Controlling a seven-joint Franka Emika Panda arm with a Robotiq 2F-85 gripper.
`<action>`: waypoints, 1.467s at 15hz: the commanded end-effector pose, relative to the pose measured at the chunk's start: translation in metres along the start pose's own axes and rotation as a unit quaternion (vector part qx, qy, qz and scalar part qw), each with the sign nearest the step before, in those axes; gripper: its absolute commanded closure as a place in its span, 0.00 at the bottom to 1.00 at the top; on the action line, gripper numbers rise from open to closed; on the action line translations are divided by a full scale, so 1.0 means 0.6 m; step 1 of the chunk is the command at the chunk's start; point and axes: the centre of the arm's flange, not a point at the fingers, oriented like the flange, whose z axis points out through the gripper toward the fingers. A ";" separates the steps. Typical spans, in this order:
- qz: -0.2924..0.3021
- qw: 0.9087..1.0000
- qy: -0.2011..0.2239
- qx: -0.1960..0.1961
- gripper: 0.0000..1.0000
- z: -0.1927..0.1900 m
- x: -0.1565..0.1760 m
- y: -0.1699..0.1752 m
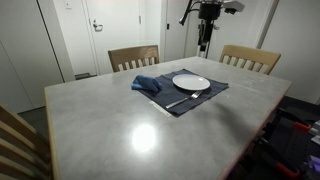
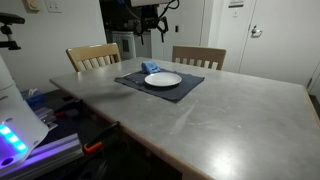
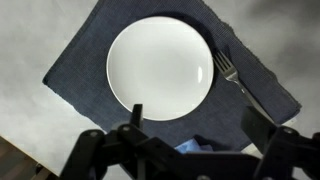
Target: Place the fork on the plate
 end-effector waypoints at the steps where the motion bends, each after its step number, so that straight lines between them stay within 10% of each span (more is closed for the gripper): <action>1: -0.005 1.000 0.019 -0.003 0.00 0.000 -0.007 -0.008; 10: -0.124 0.990 0.061 -0.010 0.00 0.021 0.058 -0.033; 22: -0.379 0.923 0.063 -0.030 0.00 0.100 0.098 -0.083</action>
